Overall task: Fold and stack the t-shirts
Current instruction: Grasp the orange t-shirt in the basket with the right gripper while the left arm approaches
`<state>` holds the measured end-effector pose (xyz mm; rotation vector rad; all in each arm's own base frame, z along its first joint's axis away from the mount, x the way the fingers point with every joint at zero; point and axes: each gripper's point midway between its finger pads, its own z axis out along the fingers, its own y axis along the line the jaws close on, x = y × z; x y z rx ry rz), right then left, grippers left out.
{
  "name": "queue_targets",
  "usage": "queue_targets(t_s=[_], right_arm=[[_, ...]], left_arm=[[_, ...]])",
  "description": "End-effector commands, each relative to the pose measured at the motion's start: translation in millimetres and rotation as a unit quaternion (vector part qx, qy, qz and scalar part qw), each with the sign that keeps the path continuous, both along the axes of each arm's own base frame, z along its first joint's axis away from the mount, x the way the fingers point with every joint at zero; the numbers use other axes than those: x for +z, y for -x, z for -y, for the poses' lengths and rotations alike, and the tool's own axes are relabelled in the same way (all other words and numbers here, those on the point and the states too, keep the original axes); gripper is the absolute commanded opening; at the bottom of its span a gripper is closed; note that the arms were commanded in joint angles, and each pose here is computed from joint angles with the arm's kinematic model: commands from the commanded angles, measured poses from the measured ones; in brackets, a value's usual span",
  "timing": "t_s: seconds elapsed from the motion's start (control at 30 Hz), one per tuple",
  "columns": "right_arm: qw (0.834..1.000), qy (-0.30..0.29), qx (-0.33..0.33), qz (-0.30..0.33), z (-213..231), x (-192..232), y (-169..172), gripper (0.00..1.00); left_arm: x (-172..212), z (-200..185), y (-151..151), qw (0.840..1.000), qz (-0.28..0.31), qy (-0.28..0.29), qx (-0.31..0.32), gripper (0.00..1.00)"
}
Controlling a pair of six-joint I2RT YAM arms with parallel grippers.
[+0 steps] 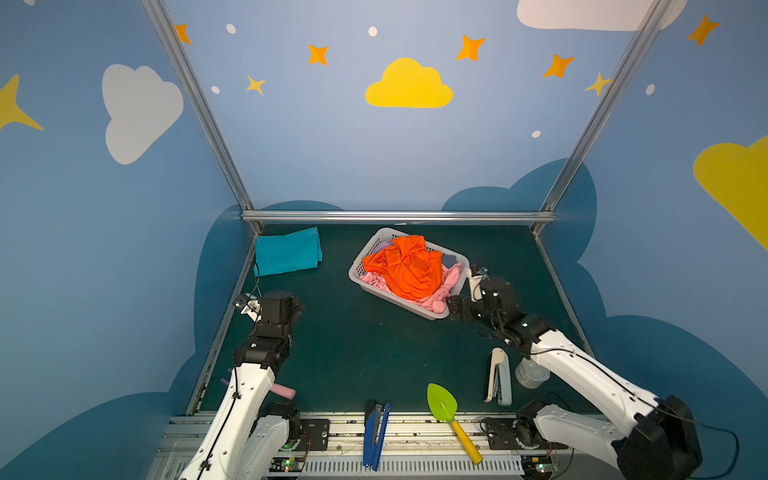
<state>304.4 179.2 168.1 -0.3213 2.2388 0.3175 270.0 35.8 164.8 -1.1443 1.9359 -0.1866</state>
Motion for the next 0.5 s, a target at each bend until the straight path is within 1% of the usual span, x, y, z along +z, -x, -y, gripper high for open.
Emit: queue_targets(t_s=[0.0,0.03,0.13,0.23,0.27,0.33,0.4,0.43,0.47], right_arm=[[0.998,-0.025,0.063,-0.007,-40.3,10.0,-5.9,0.88],[0.996,-0.032,0.076,-0.016,-52.1,8.0,-11.0,0.85],[0.994,-0.036,0.098,-0.041,-77.0,-0.4,-27.9,0.82],[0.994,-0.028,0.074,-0.073,-87.3,-11.9,-49.1,0.81],[0.994,-0.021,0.060,-0.087,-88.5,-15.1,-57.2,0.81],[0.993,0.004,0.053,-0.110,-92.4,-22.9,-69.7,0.80],[0.989,0.019,0.052,-0.135,-99.1,-33.3,-80.5,0.75],[0.988,0.021,0.059,-0.143,-105.0,-38.0,-84.9,0.71],[0.986,0.021,0.067,-0.151,-111.3,-43.5,-88.2,0.63]], left_arm=[[-22.7,41.7,2.7,0.993,-0.034,0.066,-0.089,0.82],[-26.4,50.7,-0.9,0.990,-0.037,0.076,-0.110,0.79],[-34.5,71.2,-15.0,0.984,-0.051,0.091,-0.148,0.76],[-38.6,91.3,-35.7,0.977,-0.064,0.086,-0.182,0.72],[-40.0,99.4,-43.5,0.975,-0.068,0.084,-0.194,0.71],[-40.7,115.7,-59.5,0.970,-0.070,0.081,-0.218,0.70],[-43.3,131.3,-74.2,0.965,-0.074,0.084,-0.236,0.70],[-47.1,139.7,-82.2,0.962,-0.079,0.088,-0.246,0.70],[-49.7,147.6,-89.7,0.959,-0.084,0.089,-0.254,0.70]])
